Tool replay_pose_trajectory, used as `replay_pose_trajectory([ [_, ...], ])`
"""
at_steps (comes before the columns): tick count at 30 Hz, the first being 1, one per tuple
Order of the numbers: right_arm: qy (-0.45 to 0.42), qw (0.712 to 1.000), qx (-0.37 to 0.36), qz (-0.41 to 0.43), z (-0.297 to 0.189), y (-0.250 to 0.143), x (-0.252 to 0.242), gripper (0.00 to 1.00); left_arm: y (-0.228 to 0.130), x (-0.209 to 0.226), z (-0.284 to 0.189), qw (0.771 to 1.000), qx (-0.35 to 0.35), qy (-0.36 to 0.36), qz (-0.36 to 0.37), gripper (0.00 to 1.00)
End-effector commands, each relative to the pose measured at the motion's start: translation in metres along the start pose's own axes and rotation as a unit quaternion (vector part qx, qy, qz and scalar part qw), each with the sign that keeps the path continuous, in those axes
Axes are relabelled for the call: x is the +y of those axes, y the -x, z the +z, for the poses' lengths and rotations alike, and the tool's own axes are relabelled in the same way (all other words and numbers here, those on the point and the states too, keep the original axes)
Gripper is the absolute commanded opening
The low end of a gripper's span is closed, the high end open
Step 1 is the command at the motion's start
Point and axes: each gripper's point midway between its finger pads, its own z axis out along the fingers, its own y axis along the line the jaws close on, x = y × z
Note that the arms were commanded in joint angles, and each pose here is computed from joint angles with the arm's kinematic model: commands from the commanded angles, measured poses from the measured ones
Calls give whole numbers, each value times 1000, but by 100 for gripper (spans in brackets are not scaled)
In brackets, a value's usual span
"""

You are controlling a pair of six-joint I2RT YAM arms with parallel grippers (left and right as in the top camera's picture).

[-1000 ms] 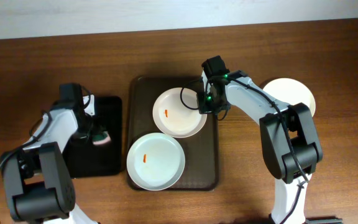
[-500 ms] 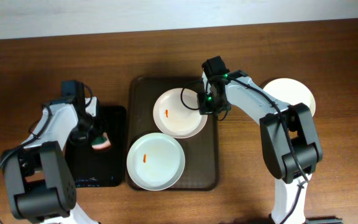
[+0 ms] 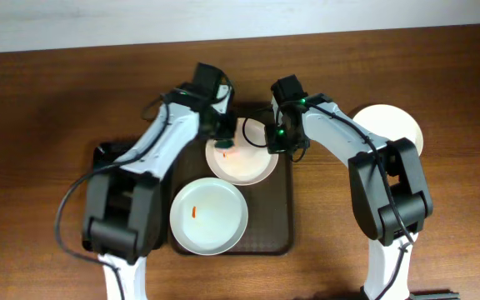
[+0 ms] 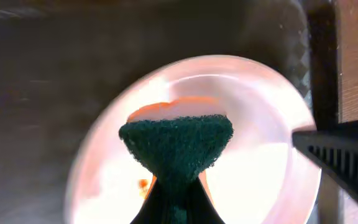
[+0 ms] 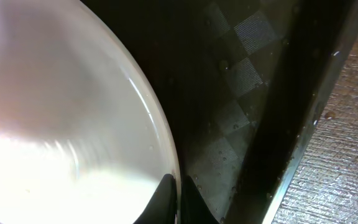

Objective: Clean dirty plates on tray and stack at the side
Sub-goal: 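Scrub the held plate with the sponge in the left gripper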

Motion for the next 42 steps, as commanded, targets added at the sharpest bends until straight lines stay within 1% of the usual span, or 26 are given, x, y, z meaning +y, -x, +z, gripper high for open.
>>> replay_pose_trajectory([
  [1, -20, 1000, 17, -5, 7, -10, -8, 4, -15, -33, 33, 997, 36, -56, -32, 0],
  [4, -20, 1000, 18, -5, 7, -10, -8, 4, -25, -27, 40, 997, 56, -44, -38, 0],
  [5, -21, 1000, 22, -5, 7, -12, -9, 4, -33, -15, 39, 996, 69, -8, -50, 0],
  [6, -22, 999, 25, -4, 7, -14, -9, 4, -43, 9, 37, 994, 81, 55, -55, 0],
  [7, -22, 999, 28, -4, 7, -15, -9, 4, -44, 25, 34, 991, 80, 95, -52, 0],
  [9, -24, 999, 34, -3, 7, -18, -10, 4, -37, 40, 32, 989, 70, 131, 11, 0],
  [10, -24, 999, 36, -2, 6, -19, -10, 4, -37, 47, 34, 986, 71, 150, 27, 0],
  [11, -25, 999, 38, -2, 6, -20, -10, 4, -40, 55, 40, 981, 82, 164, 56, 0],
  [12, -25, 999, 40, -2, 6, -21, -11, 4, -41, 69, 42, 973, 86, 199, 73, 0],
  [13, -26, 999, 44, -1, 6, -23, -11, 4, -34, 88, 34, 959, 75, 261, 82, 0],
  [17, -31, 998, 47, 2, 6, -24, -13, 4, -10, 105, 9, 937, 43, 337, 81, 0],
  [19, -35, 998, 52, 5, 5, -27, -15, 4, 4, 106, -7, 930, 26, 360, 73, 0],
  [21, -71, 996, 53, 26, 4, -30, -27, 4, 21, 99, -25, 932, 8, 359, 54, 0],
  [23, -72, 995, 57, 26, 4, -32, -27, 4, 28, 95, -39, 931, 4, 361, 53, 0],
  [25, -72, 995, 58, 28, 3, -32, -29, 4, 33, 92, -54, 933, 2, 359, 33, 0],
  [27, -72, 995, 57, 27, 3, -31, -31, 4, 34, 84, -64, 942, 8, 335, 27, 0],
  [29, -69, 996, 49, 0, 0, -24, -30, 4, 33, 77, -76, 955, 16, 296, 14, 0],
  [31, -65, 997, 29, -13, -9, -8, -25, 4, 33, 83, -96, 962, 13, 274, -9, 0],
  [32, -60, 998, 9, -16, -17, 6, -21, 4, 31, 89, -113, 966, 11, 257, -27, 0],
  [34, -57, 998, -18, -31, -31, 27, -14, 4, 18, 109, -151, 971, 18, 227, -72, 0],
  [36, -61, 997, -35, -39, -40, 38, -13, 4, -3, 136, -176, 967, 46, 222, -116, 0],
  [37, -60, 996, -39, -47, -42, 41, -11, 4, -14, 147, -181, 966, 67, 218, -125, 0],
  [38, -59, 996, -37, -58, -43, 41, -10, 4, -29, 160, -183, 963, 92, 210, -141, 0],
  [40, -61, 995, -40, -64, -46, 42, -10, 4, -47, 178, -178, 960, 120, 192, -166, 0],
  [41, -66, 994, -47, -66, -56, 46, -8, 4, -53, 182, -172, 962, 130, 171, -169, 0],
  [42, -86, 992, -60, -71, -70, 51, -8, 4, -64, 188, -165, 959, 145, 163, -180, 0],
])
